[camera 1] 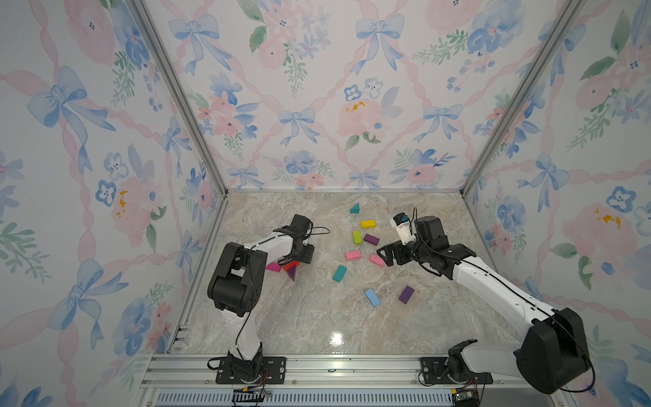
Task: Assemble a piece of candy with building blocks
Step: Move the building block to the center of the board.
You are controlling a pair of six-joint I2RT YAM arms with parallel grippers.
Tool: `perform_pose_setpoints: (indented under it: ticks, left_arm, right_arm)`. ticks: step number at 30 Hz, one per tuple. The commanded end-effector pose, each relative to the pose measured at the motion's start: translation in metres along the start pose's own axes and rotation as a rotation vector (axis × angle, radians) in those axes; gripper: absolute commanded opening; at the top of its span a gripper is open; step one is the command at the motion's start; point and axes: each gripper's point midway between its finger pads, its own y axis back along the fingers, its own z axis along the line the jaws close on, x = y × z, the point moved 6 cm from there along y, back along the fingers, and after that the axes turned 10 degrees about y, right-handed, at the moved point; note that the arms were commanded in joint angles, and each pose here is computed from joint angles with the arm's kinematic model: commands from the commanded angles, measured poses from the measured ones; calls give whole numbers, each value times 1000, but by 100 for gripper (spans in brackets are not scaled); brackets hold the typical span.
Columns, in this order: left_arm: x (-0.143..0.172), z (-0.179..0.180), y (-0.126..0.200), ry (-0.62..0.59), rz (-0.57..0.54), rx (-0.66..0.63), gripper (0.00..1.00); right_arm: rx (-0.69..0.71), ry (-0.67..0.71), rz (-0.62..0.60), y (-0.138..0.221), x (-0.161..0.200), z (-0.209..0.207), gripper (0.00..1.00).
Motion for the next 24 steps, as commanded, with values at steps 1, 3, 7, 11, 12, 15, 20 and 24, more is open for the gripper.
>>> perform_pose_setpoints:
  ticks: [1,3,7,11,12,15,20,24]
  left_arm:
    - [1,-30,-1,44,18,28,42]
    - [3,-39,-7,57,30,34,44]
    - [5,-48,-21,78,51,20,45]
    - [7,-47,-26,92,58,10,54]
    - [6,-48,-26,90,58,11,57]
    - [-1,-49,-18,83,33,24,75]
    - [-34,-37,5,72,-50,52,80]
    - [-64,-22,12,-1,-83,-2,80]
  right_arm:
    - [-28,-30,25,-8,7,7,99]
    - [-30,-46,30,-12,7,8,99]
    - [-29,-68,59,-21,8,8,99]
    - [-25,-73,68,-22,9,9,99]
    - [-25,-72,66,-22,9,9,99]
    - [-22,-68,66,-20,8,9,99]
    - [-24,-54,72,-13,9,11,99]
    - [-26,-49,83,-11,15,12,99]
